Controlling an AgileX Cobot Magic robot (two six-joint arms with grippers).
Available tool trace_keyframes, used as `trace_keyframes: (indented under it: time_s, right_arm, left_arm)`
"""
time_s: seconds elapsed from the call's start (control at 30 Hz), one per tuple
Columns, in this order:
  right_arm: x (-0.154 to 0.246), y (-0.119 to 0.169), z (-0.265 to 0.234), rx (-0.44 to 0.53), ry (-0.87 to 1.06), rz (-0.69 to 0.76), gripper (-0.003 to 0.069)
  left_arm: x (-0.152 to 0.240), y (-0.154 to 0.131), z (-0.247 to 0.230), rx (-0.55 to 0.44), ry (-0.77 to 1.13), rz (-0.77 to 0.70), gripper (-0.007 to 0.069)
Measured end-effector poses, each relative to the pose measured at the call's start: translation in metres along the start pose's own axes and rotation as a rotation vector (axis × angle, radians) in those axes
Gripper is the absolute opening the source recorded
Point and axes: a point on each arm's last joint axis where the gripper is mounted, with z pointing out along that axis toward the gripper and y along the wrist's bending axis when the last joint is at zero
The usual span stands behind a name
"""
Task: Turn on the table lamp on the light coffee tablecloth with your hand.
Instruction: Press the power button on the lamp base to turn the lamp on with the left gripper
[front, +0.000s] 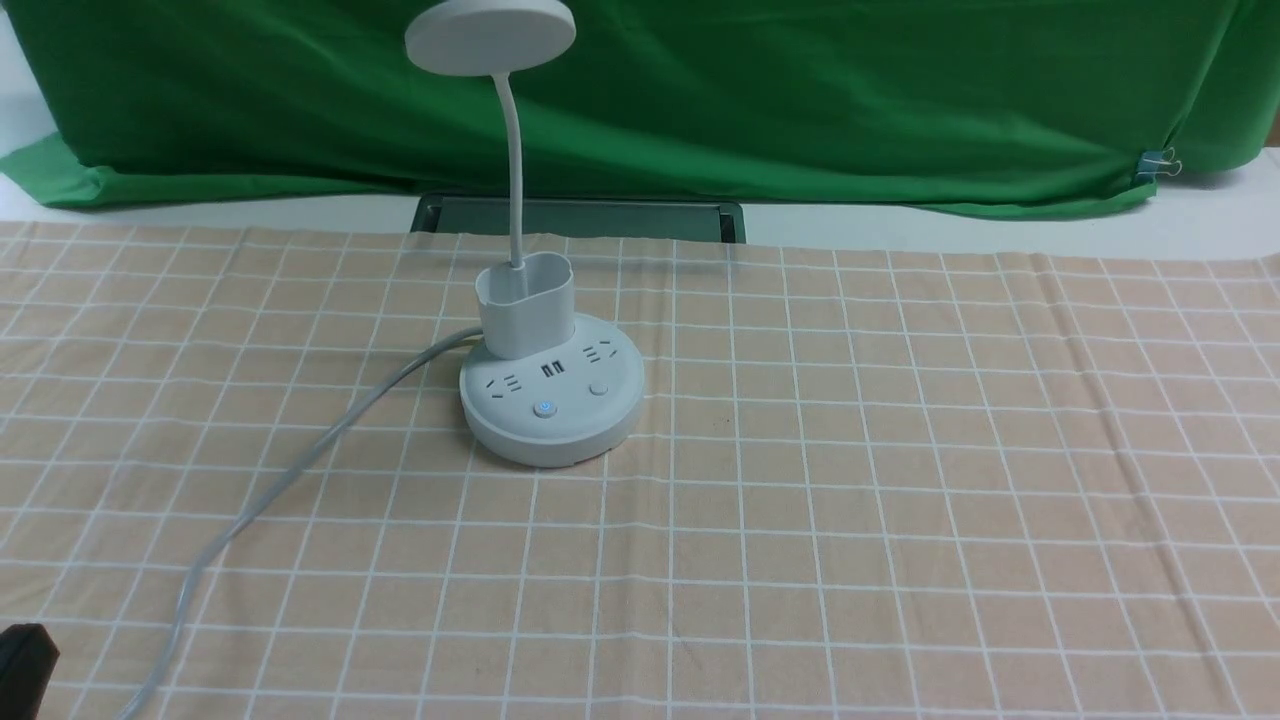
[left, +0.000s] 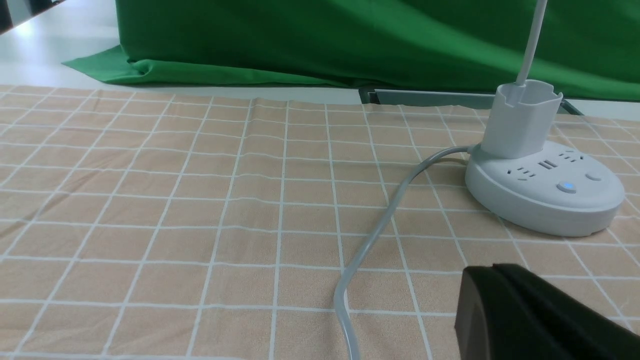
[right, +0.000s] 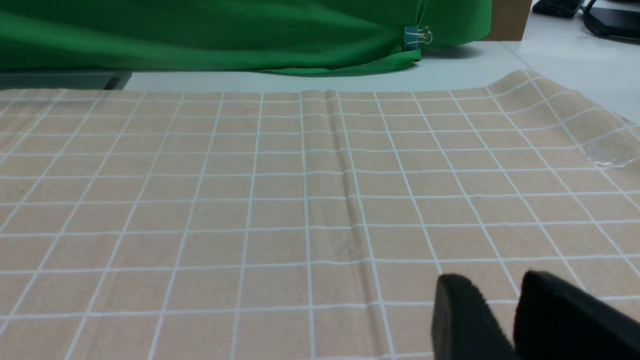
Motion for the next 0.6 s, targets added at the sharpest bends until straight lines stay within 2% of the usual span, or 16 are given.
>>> trace_keyframes:
  time_s: [0.6]
  right_arm:
    - [0.0001,0.0,0.0,0.0,0.001,0.0,0.0238]
  left_arm:
    - [0.0,0.0001,0.0,-0.001,0.0,0.009,0.0001]
